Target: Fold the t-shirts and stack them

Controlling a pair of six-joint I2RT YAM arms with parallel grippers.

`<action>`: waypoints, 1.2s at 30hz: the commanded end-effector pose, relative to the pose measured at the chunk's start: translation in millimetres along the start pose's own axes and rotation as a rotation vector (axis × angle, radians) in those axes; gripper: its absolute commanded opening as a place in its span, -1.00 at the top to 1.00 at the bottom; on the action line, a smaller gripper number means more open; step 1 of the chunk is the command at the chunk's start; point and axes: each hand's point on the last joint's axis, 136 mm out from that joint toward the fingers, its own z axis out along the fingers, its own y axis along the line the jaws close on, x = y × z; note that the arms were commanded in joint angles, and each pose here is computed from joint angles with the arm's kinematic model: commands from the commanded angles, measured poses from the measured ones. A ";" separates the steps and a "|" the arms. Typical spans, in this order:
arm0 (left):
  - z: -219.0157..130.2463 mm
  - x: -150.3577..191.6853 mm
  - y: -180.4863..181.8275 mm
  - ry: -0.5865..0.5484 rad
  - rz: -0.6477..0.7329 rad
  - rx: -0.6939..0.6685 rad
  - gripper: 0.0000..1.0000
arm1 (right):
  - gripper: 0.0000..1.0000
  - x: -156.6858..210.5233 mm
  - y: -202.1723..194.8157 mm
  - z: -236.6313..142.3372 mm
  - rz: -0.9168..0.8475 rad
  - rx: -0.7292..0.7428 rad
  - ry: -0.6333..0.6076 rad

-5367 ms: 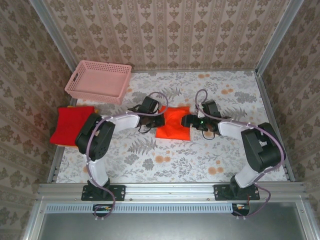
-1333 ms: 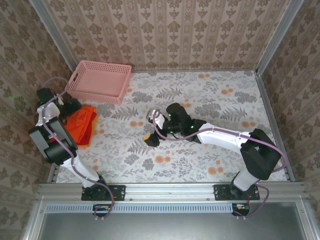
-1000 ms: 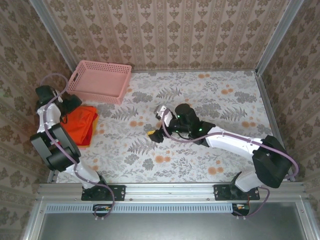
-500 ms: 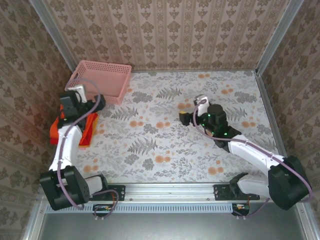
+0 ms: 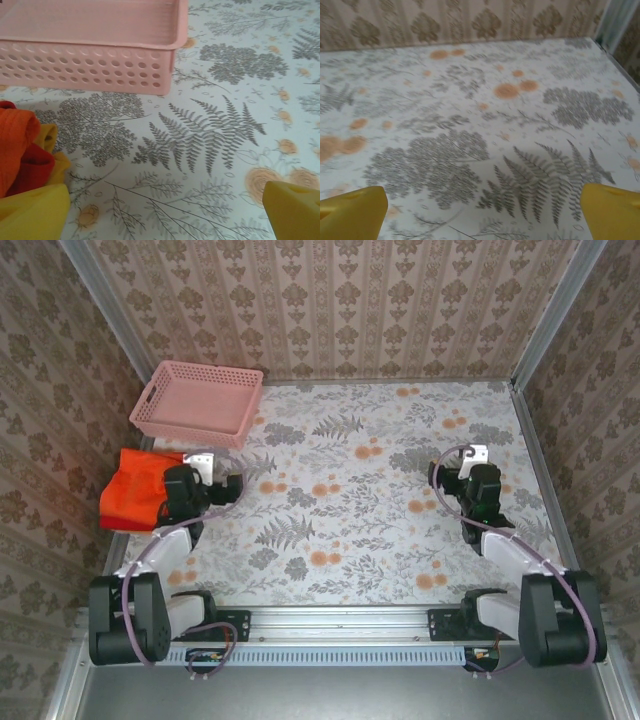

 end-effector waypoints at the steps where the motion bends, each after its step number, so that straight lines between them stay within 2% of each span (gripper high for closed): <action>1: 6.9 -19.9 16.4 -0.114 0.063 -0.096 -1.00 | -1.00 -5.3 -1.0 11.5 0.037 -0.023 -0.070; 7: 31.1 -13.7 23.4 -0.160 0.038 -0.111 -1.00 | -1.00 3.4 3.7 38.3 0.066 -0.061 -0.051; 10: 49.3 1.6 24.2 -0.113 0.040 -0.105 -1.00 | -1.00 8.0 13.5 41.6 0.041 -0.108 -0.036; 12: 47.6 4.0 34.0 -0.121 0.005 -0.146 -0.99 | -1.00 11.0 17.5 44.1 0.025 -0.119 -0.026; 16: 48.7 3.8 33.1 -0.115 0.022 -0.167 -1.00 | -1.00 17.4 24.9 49.0 -0.018 -0.109 -0.013; 36: 48.8 3.9 33.2 -0.113 0.024 -0.171 -1.00 | -1.00 18.5 24.4 48.6 -0.017 -0.108 -0.019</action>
